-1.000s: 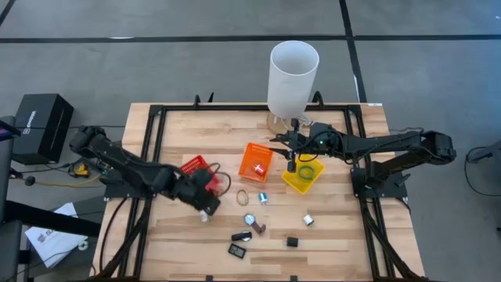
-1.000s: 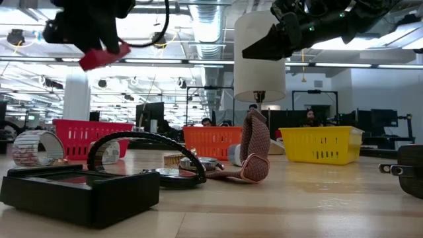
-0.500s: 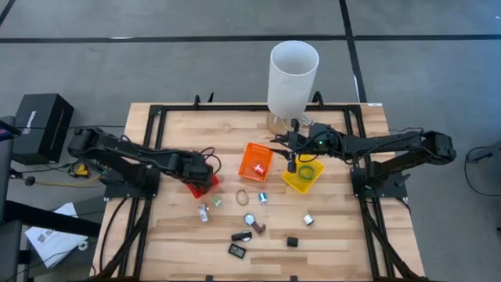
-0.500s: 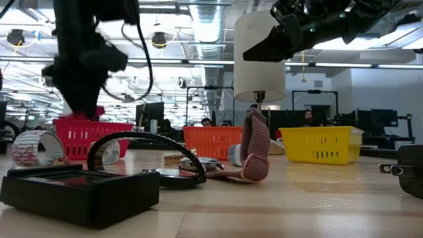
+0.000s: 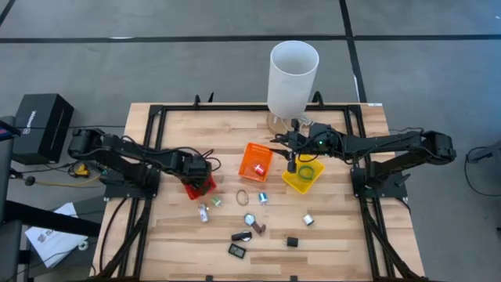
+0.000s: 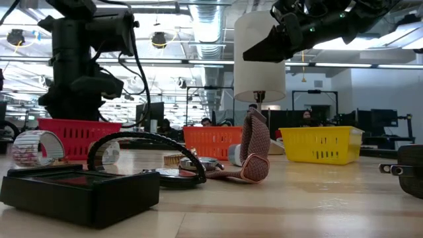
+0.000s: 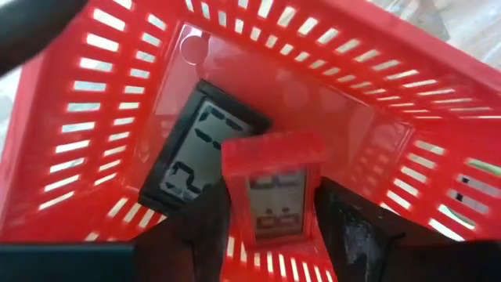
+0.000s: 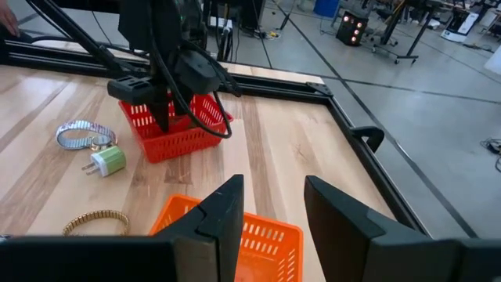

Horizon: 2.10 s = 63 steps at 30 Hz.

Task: Pick & Place Office items
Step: Put the red digital clock into the red bin, then put the green charger adapter into the orange bin

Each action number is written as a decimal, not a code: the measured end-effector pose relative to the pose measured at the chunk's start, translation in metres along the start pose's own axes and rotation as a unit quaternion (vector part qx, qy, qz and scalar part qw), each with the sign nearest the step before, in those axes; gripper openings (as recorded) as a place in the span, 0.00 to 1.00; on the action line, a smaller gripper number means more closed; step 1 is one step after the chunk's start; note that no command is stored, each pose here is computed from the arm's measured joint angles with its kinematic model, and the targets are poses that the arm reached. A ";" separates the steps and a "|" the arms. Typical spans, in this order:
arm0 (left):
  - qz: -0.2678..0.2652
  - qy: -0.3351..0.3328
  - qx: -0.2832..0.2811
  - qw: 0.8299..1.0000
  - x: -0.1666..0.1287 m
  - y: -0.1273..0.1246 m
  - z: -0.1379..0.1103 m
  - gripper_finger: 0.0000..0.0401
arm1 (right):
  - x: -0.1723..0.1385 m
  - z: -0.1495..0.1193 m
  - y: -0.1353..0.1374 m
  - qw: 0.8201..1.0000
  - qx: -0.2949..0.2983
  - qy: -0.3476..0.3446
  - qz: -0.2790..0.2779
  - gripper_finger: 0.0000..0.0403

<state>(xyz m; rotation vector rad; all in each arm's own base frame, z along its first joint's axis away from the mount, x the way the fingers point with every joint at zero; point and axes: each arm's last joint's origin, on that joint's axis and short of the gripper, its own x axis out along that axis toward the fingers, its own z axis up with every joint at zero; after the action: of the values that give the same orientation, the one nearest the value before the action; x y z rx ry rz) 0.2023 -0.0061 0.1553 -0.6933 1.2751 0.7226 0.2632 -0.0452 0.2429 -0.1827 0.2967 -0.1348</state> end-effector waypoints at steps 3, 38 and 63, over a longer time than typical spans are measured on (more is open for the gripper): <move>0.000 -0.002 0.000 1.000 0.001 0.000 0.000 0.48 | 0.000 0.000 0.000 1.000 0.000 0.000 0.000 0.32; -0.265 -0.253 0.222 0.903 -0.091 -0.026 0.000 0.51 | 0.000 -0.002 -0.001 0.998 0.055 0.011 -0.002 0.32; -0.238 -0.132 0.564 0.780 -0.031 -0.095 -0.008 0.59 | 0.000 -0.003 0.002 0.998 0.056 0.016 0.005 0.32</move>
<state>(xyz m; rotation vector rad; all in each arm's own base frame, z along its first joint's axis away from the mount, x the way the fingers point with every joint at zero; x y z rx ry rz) 0.2687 -0.0725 0.1899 0.1118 0.9681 -0.4044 0.2628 -0.0434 0.2395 -0.0686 0.3211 -0.1444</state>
